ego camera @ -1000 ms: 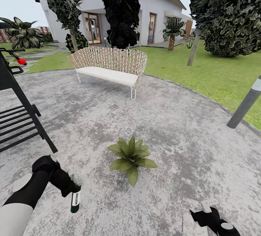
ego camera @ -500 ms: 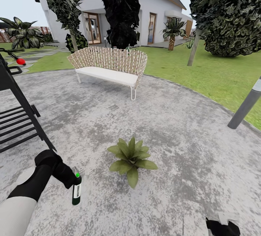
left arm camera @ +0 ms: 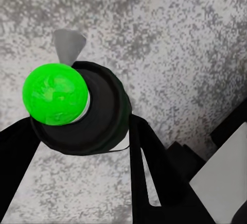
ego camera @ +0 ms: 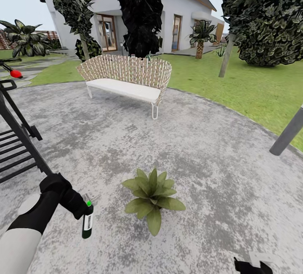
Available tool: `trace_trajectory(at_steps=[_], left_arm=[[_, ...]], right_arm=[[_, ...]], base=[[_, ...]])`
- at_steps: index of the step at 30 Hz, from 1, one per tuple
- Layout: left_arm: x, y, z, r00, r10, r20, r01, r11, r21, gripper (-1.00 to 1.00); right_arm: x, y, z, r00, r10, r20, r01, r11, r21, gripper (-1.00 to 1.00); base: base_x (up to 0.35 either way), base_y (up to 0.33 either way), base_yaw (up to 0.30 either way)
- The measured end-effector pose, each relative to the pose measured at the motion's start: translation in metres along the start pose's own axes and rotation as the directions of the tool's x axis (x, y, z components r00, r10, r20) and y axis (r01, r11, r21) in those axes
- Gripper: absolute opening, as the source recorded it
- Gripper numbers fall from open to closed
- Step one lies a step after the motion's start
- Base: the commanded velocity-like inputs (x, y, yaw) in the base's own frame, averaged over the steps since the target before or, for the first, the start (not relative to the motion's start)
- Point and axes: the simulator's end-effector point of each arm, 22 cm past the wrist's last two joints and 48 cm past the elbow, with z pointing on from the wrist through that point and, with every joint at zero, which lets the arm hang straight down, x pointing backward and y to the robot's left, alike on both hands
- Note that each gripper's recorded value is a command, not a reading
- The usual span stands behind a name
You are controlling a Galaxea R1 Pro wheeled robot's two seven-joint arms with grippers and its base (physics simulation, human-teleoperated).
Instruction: Pick up the pesticide atomizer in the garden and spray insectifuge to fully cover both potted plants in the garden.
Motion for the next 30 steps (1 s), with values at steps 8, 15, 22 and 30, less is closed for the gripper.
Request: trace_trajectory(at_steps=[8,15,22,30], left_arm=[[0.020,0.012,0.004,0.988,0.051,-0.143,-0.064,0.994,-0.084,-1.00],[0.036,0.029,-0.002,0.969,0.056,-0.242,-0.098,0.982,-0.164,-1.00],[0.037,0.029,-0.002,0.969,0.057,-0.241,-0.098,0.982,-0.163,-1.00],[0.037,0.026,0.002,0.969,0.054,-0.240,-0.093,0.984,-0.154,-1.00]], right_arm=[[0.001,0.002,0.000,1.000,0.004,-0.002,-0.004,1.000,-0.002,1.00],[0.002,0.006,-0.001,1.000,0.002,-0.005,-0.002,1.000,-0.009,1.00],[0.002,0.005,0.000,1.000,0.002,-0.005,-0.002,1.000,-0.009,1.00],[0.001,0.004,0.000,1.000,0.003,-0.004,-0.003,1.000,-0.005,1.00]], base=[[0.030,0.021,-0.137],[0.224,0.200,-0.090],[0.283,0.034,-0.003],[0.033,0.001,-0.008]])
